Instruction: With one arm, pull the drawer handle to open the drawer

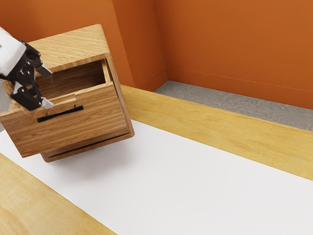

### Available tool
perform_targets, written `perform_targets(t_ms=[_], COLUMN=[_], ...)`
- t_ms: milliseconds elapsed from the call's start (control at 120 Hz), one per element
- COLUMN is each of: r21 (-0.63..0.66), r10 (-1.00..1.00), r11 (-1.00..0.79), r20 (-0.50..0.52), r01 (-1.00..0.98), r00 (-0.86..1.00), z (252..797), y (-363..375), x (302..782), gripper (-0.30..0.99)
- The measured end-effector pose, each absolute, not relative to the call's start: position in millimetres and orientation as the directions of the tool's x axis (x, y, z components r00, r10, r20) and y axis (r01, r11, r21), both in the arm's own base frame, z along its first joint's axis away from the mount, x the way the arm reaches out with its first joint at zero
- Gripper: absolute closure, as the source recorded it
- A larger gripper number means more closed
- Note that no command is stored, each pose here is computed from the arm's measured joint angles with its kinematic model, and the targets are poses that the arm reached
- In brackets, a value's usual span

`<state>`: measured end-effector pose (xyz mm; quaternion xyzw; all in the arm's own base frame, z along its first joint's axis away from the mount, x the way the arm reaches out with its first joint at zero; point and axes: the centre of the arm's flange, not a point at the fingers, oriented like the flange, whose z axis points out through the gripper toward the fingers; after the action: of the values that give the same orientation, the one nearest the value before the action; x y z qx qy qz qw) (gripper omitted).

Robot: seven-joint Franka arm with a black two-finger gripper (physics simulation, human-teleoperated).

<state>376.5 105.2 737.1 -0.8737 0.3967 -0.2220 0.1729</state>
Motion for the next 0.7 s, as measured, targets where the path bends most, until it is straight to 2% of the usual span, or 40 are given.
perform_targets(t_ms=[175, 383, 700], r21=[-0.349, -0.201, -0.169], r10=[-0.664, -0.482, -0.206], r11=[-0.735, -0.872, -0.967], r20=[0.198, 0.189, 0.092], r01=[-0.581, -0.447, -0.188], r00=[0.721, 0.856, 0.974], z=[772, 788, 785], y=[89, 78, 65], x=[437, 426, 442], gripper=[0.00, 0.00, 0.00])
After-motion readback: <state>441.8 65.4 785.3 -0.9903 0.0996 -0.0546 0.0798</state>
